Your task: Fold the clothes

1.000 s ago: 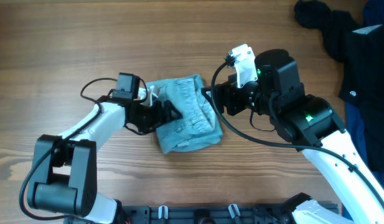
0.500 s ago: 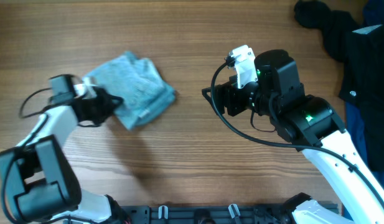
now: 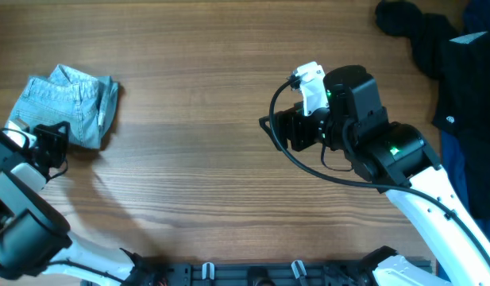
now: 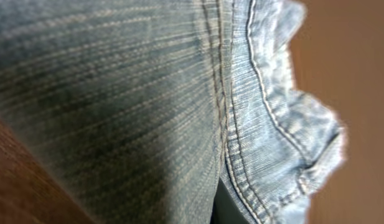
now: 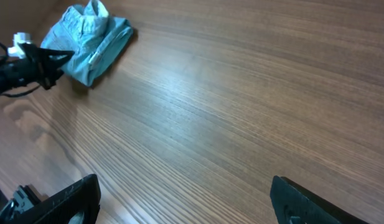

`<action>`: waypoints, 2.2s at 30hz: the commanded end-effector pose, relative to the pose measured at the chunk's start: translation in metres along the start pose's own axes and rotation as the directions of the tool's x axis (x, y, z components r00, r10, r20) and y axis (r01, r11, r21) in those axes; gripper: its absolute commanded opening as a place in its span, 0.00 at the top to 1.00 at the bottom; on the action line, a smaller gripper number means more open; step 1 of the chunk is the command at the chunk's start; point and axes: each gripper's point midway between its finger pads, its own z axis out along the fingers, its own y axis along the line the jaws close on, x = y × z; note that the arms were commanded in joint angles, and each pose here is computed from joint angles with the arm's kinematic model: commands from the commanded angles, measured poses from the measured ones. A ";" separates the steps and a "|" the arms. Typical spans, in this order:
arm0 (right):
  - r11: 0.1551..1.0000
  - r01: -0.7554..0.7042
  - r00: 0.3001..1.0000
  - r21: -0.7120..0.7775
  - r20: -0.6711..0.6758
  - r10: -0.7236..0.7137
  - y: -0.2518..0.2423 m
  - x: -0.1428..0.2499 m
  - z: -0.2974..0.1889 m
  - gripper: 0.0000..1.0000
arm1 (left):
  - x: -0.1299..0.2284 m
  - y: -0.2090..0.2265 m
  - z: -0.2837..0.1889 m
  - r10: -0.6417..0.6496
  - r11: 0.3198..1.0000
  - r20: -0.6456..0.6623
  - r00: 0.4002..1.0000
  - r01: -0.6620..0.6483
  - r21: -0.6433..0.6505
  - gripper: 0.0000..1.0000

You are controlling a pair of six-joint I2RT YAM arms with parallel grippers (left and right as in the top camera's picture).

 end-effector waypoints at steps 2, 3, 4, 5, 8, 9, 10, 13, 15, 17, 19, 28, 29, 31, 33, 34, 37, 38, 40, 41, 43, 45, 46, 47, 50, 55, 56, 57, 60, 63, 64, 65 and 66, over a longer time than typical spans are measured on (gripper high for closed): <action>1.000 -0.016 1.000 0.012 0.024 0.016 -0.001 -0.005 -0.002 0.11 | 0.042 0.012 0.026 -0.041 0.999 -0.152 0.988 0.044 0.016 0.96; 1.000 -0.015 1.000 0.012 0.027 0.015 -0.001 -0.006 -0.002 0.11 | 0.048 0.010 0.029 -0.037 0.999 -0.170 0.985 0.040 0.014 0.96; 1.000 -0.015 1.000 0.011 0.028 0.014 -0.001 -0.006 -0.002 0.11 | 0.055 0.007 0.031 -0.033 0.999 -0.189 0.981 0.036 0.014 0.96; 1.000 -0.015 1.000 0.011 0.026 0.015 -0.001 -0.006 -0.002 0.11 | 0.062 0.001 0.032 -0.030 0.999 -0.218 0.976 0.039 0.036 0.65; 1.000 -0.017 1.000 0.013 0.018 0.017 -0.001 -0.004 -0.002 0.11 | 0.078 0.018 0.017 -0.162 0.987 -0.284 0.945 0.155 -0.046 0.31; 1.000 -0.016 1.000 0.013 0.018 0.016 -0.001 -0.004 -0.002 0.11 | 0.080 0.022 0.013 -0.191 0.981 -0.292 0.937 0.180 -0.066 0.31; 1.000 -0.016 1.000 0.013 0.018 0.016 -0.001 -0.004 -0.002 0.11 | 0.081 0.024 0.007 -0.220 0.975 -0.298 0.929 0.204 -0.085 0.31; 1.000 -0.013 1.000 0.013 0.020 0.012 -0.001 -0.004 -0.002 0.11 | 0.080 0.020 -0.018 -0.237 0.971 -0.301 0.924 0.214 -0.108 0.21; 1.000 -0.013 1.000 0.013 0.019 0.013 -0.001 -0.004 -0.002 0.11 | 0.068 0.003 -0.044 -0.198 0.980 -0.267 0.943 0.182 -0.085 0.09; 1.000 -0.013 1.000 0.012 0.022 0.012 -0.001 -0.005 -0.002 0.11 | 0.061 -0.027 -0.073 -0.102 0.995 -0.224 0.969 0.096 -0.036 0.07; 1.000 -0.010 1.000 0.012 0.028 0.010 -0.001 -0.006 -0.002 0.11 | 0.063 -0.077 -0.107 0.092 0.994 -0.170 0.981 -0.082 0.066 0.06; 0.940 -0.276 0.922 0.199 0.330 0.200 -0.085 -0.066 -0.033 0.00 | 0.179 -0.268 -0.205 0.866 0.500 -0.071 0.495 -0.860 0.106 0.01; 0.933 -0.290 0.915 0.214 0.347 0.205 -0.095 -0.069 -0.036 0.00 | 0.187 -0.280 -0.208 0.898 0.440 -0.071 0.435 -0.894 0.082 0.00; 0.928 -0.293 0.913 0.231 0.357 0.199 -0.106 -0.070 -0.041 0.00 | 0.199 -0.290 -0.203 0.934 0.350 -0.079 0.347 -0.936 0.026 0.00; 0.927 -0.297 0.918 0.228 0.336 0.211 -0.105 -0.065 -0.039 0.01 | 0.216 -0.287 -0.192 0.947 0.303 -0.123 0.297 -0.952 0.038 0.00; 0.925 -0.300 0.922 0.233 0.322 0.217 -0.106 -0.061 -0.038 0.01 | 0.219 -0.286 -0.187 0.947 0.298 -0.139 0.289 -0.954 0.042 0.00; 0.919 -0.308 0.930 0.247 0.280 0.237 -0.107 -0.049 -0.035 0.00 | 0.225 -0.278 -0.168 0.940 0.289 -0.201 0.276 -0.957 0.036 0.00; 0.918 -0.310 0.931 0.249 0.274 0.240 -0.107 -0.048 -0.035 0.00 | 0.227 -0.276 -0.162 0.937 0.286 -0.219 0.272 -0.957 0.035 0.00; 0.918 -0.310 0.932 0.249 0.272 0.241 -0.107 -0.047 -0.035 0.00 | 0.229 -0.273 -0.155 0.933 0.283 -0.242 0.267 -0.959 0.033 0.00; 0.918 -0.310 0.932 0.249 0.272 0.241 -0.107 -0.047 -0.035 0.00 | 0.230 -0.271 -0.151 0.931 0.281 -0.252 0.265 -0.959 0.032 0.00; 0.928 -0.304 0.934 0.215 0.260 0.245 -0.101 -0.047 -0.033 0.01 | 0.231 -0.269 -0.147 0.928 0.279 -0.265 0.262 -0.960 0.030 0.00; 0.943 -0.292 0.938 0.157 0.239 0.251 -0.090 -0.046 -0.030 0.00 | 0.231 -0.268 -0.145 0.927 0.279 -0.271 0.261 -0.960 0.030 0.00; 0.944 -0.291 0.939 0.156 0.238 0.250 -0.090 -0.046 -0.030 0.00 | 0.231 -0.268 -0.145 0.927 0.278 -0.272 0.260 -0.960 0.030 0.00; 0.943 -0.294 0.940 0.159 0.228 0.255 -0.090 -0.043 -0.029 0.00 | 0.231 -0.268 -0.145 0.927 0.278 -0.272 0.260 -0.960 0.030 0.00; 0.937 -0.255 0.952 0.238 0.234 0.200 -0.102 -0.042 -0.033 0.00 | 0.231 -0.268 -0.145 0.927 0.278 -0.272 0.260 -0.960 0.030 0.00; 0.957 0.017 0.956 0.288 0.275 -0.100 -0.087 -0.060 -0.064 0.01 | 0.231 -0.268 -0.145 0.927 0.278 -0.272 0.260 -0.960 0.030 0.00; 0.953 0.052 0.944 0.298 0.298 -0.144 -0.082 -0.064 -0.075 0.01 | 0.231 -0.268 -0.145 0.927 0.278 -0.272 0.260 -0.960 0.030 0.00; 0.936 0.127 0.913 0.328 0.330 -0.239 -0.072 -0.067 -0.098 0.00 | 0.231 -0.268 -0.145 0.927 0.278 -0.272 0.260 -0.960 0.030 0.00; 0.909 0.181 0.858 0.376 0.392 -0.333 -0.056 -0.048 -0.139 0.00 | 0.231 -0.268 -0.145 0.927 0.278 -0.272 0.260 -0.960 0.030 0.00; 0.908 0.176 0.833 0.381 0.434 -0.343 -0.051 -0.007 -0.150 0.00 | 0.231 -0.268 -0.145 0.927 0.278 -0.272 0.260 -0.960 0.030 0.00; 0.907 0.176 0.825 0.383 0.445 -0.348 -0.052 0.002 -0.149 0.00 | 0.231 -0.268 -0.145 0.927 0.278 -0.272 0.260 -0.960 0.030 0.00; 0.906 0.175 0.809 0.386 0.468 -0.355 -0.054 0.018 -0.143 0.00 | 0.231 -0.268 -0.145 0.927 0.278 -0.272 0.260 -0.960 0.030 0.00; 0.907 0.167 0.792 0.386 0.495 -0.357 -0.057 0.028 -0.137 0.00 | 0.231 -0.268 -0.145 0.927 0.278 -0.272 0.260 -0.960 0.030 0.00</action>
